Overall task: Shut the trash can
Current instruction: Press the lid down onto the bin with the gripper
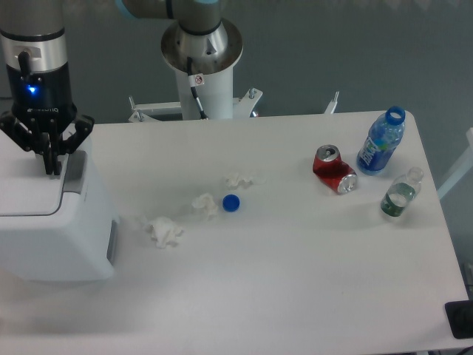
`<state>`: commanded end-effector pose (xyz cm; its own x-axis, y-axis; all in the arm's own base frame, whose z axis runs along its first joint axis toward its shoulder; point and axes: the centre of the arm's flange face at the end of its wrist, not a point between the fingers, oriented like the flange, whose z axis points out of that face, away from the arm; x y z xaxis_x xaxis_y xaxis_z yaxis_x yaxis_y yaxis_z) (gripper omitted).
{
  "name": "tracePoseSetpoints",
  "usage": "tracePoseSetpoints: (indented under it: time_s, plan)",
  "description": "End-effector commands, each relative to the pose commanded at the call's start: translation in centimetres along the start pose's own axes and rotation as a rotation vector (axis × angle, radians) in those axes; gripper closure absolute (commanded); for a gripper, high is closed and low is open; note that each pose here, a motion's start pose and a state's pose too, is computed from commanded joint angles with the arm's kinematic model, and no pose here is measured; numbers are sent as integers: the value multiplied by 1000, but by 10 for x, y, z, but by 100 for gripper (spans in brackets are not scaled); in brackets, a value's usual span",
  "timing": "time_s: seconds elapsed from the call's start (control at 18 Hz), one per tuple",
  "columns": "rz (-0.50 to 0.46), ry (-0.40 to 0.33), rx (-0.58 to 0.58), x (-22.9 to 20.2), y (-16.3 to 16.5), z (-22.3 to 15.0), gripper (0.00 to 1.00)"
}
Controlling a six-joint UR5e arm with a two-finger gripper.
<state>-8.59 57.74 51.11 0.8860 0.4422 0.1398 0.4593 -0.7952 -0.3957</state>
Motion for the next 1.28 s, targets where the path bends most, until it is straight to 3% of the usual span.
tracePoseSetpoints:
  time_s: [1.0,1.28]
  plan:
    - [-1,-3,-2,-4,-2,2,83]
    - [-11,-6,22,-14,-6,-10,66]
